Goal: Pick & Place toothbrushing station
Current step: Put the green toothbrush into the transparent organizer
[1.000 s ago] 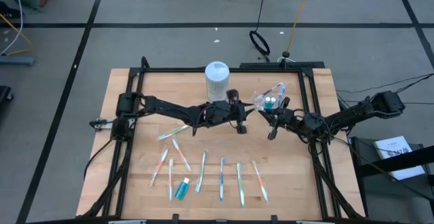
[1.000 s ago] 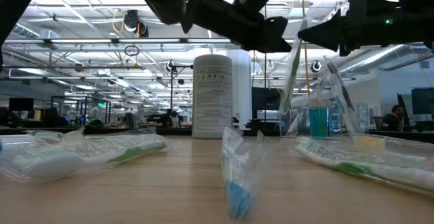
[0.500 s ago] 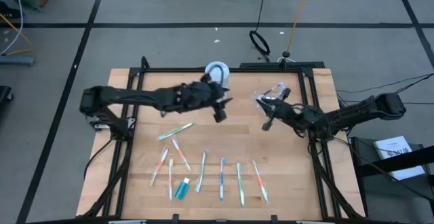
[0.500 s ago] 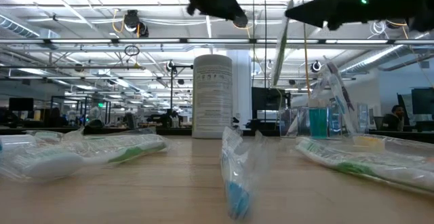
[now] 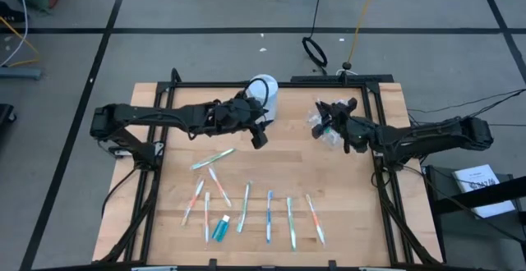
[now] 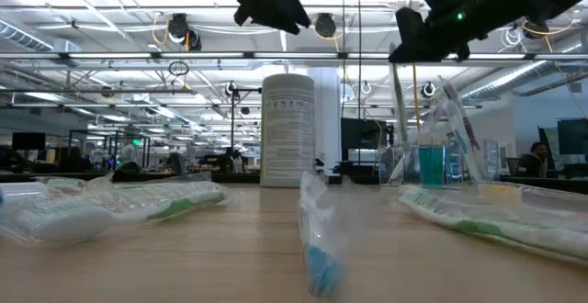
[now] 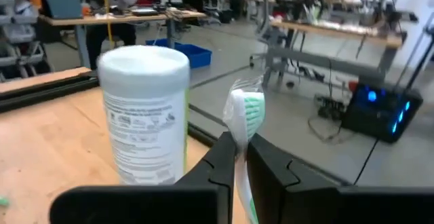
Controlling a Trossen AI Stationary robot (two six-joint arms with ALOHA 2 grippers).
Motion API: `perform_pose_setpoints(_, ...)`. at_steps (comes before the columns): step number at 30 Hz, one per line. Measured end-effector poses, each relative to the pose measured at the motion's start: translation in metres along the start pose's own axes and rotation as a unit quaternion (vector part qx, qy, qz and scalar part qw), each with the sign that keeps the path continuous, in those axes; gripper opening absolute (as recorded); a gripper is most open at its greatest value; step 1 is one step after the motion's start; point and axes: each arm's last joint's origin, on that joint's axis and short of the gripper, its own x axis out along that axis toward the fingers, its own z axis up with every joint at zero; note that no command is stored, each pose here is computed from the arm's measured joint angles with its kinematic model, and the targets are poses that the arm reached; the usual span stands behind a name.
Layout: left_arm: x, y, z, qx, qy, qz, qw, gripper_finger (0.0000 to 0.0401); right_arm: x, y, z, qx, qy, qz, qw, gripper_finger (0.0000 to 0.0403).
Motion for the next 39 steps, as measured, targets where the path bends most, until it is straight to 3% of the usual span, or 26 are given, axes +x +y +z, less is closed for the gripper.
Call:
perform_pose_setpoints(6, 0.001, 0.001, -0.01, 0.003, 0.037, 0.005, 0.999, 0.0177, 0.002, -0.011, -0.031, 0.03, 0.025, -0.02, 0.999, 0.0021)
perform_pose_setpoints(12, -0.005, 0.004, -0.026, 0.027, 0.122, 0.015, 0.992, 0.0177, 0.0, -0.016, -0.045, 0.008, 0.026, -0.023, 0.999, 0.0034)
perform_pose_setpoints(23, -0.023, 0.008, -0.06, 0.061, 0.306, 0.042, 0.949, 0.0177, 0.0, -0.017, -0.048, 0.002, 0.036, -0.024, 0.999, 0.0093)
perform_pose_setpoints(27, -0.024, 0.002, -0.079, 0.128, 0.344, 0.024, 0.93, 0.0177, 0.0, -0.017, -0.049, 0.0, 0.038, -0.025, 0.999, 0.012)
perform_pose_setpoints(31, -0.024, -0.005, -0.101, 0.15, 0.37, 0.011, 0.917, 0.0177, 0.0, -0.017, -0.048, -0.002, 0.037, -0.024, 0.999, 0.0141)
perform_pose_setpoints(36, -0.026, -0.017, -0.134, 0.169, 0.419, -0.091, 0.887, 0.0177, -0.003, -0.013, -0.046, -0.048, 0.027, -0.011, 0.998, 0.0157)
perform_pose_setpoints(39, -0.029, -0.026, -0.149, 0.175, 0.434, -0.119, 0.876, 0.0177, -0.006, -0.01, -0.046, -0.075, 0.024, 0.0, 0.997, 0.0165)
